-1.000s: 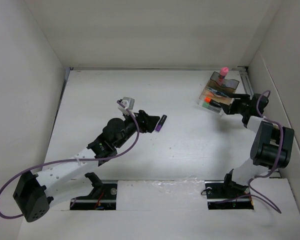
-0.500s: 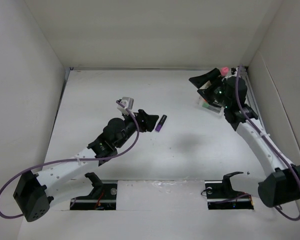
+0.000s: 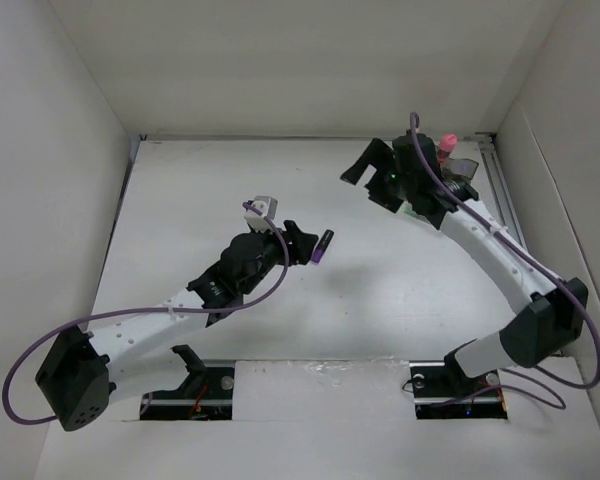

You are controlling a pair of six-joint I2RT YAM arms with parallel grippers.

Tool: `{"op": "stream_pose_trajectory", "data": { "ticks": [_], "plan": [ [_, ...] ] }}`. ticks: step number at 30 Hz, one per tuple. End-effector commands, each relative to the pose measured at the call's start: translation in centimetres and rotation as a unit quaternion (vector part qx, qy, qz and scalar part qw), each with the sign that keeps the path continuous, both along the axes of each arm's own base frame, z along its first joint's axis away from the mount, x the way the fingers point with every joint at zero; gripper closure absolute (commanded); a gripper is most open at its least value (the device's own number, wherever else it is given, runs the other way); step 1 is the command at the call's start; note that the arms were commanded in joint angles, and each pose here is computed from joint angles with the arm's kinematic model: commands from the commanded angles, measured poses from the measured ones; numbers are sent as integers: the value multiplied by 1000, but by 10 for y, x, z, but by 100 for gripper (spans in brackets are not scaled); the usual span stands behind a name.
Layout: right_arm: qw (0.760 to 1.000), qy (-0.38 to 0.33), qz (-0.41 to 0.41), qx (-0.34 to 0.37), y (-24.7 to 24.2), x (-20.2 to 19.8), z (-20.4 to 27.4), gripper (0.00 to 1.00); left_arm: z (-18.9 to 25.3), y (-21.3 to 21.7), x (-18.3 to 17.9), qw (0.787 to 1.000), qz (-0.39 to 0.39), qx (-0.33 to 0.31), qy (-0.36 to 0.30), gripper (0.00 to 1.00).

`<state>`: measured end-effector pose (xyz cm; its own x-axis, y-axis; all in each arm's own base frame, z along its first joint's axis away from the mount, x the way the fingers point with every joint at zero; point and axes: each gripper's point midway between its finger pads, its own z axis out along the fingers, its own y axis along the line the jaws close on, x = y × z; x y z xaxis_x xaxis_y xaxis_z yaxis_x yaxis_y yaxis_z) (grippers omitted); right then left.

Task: Sort the stationery into containers
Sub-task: Pick up the pen from the center of the board.

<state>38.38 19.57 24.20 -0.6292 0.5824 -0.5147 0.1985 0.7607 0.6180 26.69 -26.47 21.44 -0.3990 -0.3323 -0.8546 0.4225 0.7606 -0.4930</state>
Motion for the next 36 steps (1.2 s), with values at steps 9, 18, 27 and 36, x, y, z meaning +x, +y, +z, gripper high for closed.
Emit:
{"op": "stream_pose_trajectory", "data": {
  "ticks": [9,18,27,36],
  "plan": [
    [982,-113,125,84,58,-28,31,0,24,15,14,998,54,-5,-30,38],
    [997,-6,29,-75,95,-12,-56,100,45,53,12,990,126,-24,-50,42],
    [978,60,-50,-196,93,-4,-145,53,54,64,8,988,137,-42,-58,42],
    [966,92,-64,-231,92,-11,-179,41,61,67,3,987,133,-57,-64,42]
  ]
}}
